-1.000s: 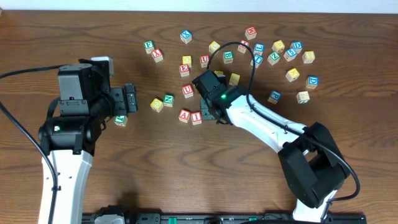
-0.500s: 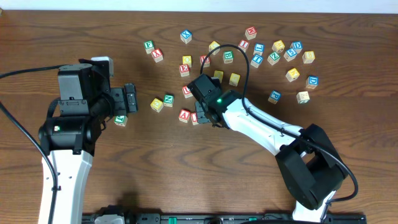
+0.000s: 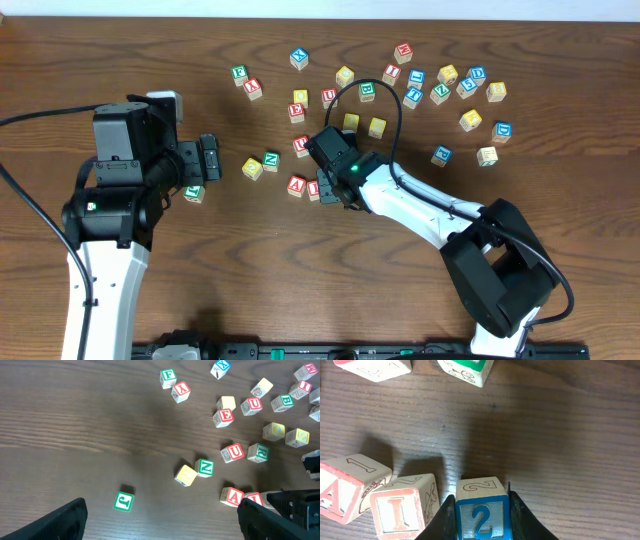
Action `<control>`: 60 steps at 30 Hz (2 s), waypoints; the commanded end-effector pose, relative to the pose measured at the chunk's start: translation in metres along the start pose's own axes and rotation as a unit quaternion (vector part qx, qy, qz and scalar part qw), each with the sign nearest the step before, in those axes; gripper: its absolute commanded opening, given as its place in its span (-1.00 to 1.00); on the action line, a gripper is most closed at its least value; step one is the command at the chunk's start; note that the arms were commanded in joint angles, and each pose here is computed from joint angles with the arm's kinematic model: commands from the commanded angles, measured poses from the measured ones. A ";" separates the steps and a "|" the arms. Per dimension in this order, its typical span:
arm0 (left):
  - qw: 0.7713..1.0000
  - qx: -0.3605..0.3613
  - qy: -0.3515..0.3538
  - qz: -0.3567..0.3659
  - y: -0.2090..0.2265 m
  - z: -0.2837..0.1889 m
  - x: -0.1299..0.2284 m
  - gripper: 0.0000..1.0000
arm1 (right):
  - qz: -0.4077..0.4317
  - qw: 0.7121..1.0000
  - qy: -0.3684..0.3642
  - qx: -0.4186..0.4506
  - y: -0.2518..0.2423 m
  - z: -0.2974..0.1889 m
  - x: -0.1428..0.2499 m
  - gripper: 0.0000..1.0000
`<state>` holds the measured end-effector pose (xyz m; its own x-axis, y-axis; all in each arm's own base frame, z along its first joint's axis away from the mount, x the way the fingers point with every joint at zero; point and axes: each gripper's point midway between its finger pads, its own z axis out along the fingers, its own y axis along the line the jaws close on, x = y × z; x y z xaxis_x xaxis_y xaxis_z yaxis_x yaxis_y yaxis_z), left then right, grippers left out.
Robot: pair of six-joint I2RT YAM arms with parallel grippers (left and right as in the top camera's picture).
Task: Spell out AI2
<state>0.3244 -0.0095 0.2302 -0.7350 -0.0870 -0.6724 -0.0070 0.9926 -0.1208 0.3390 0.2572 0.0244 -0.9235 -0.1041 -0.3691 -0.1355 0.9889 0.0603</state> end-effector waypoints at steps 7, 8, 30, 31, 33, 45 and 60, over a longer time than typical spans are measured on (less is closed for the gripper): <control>1.000 0.003 -0.015 0.002 -0.001 -0.007 -0.010 0.89 | 0.003 1.000 -0.022 -0.009 0.004 -0.008 -0.008 -0.74; 1.000 0.002 -0.015 0.001 -0.001 -0.007 -0.010 0.89 | 0.003 1.000 -0.022 -0.009 0.004 -0.007 -0.007 -0.74; 1.000 0.003 -0.015 0.002 -0.001 -0.007 -0.010 0.89 | -0.001 1.000 -0.023 -0.011 0.003 -0.001 0.000 -0.67; 1.000 0.002 -0.015 0.001 -0.001 -0.007 -0.010 0.89 | -0.001 1.000 -0.022 -0.010 0.003 -0.001 0.000 -0.67; 1.000 0.002 -0.015 0.001 -0.001 -0.007 -0.010 0.89 | -0.004 1.000 -0.021 -0.009 0.002 -0.001 0.001 -0.64; 1.000 0.002 -0.015 0.001 -0.001 -0.007 -0.010 0.89 | -0.037 0.999 -0.020 0.010 -0.004 -0.001 0.002 -0.63; 1.000 0.003 -0.015 0.002 -0.001 -0.007 -0.010 0.89 | -0.071 0.997 -0.025 0.008 -0.003 -0.002 -0.001 -0.59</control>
<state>0.3244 -0.0095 0.2302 -0.7350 -0.0866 -0.6725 -0.0067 0.9927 -0.1206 0.3418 0.2557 0.0240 -0.8866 -0.2138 -0.4101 -0.2399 0.9707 0.0125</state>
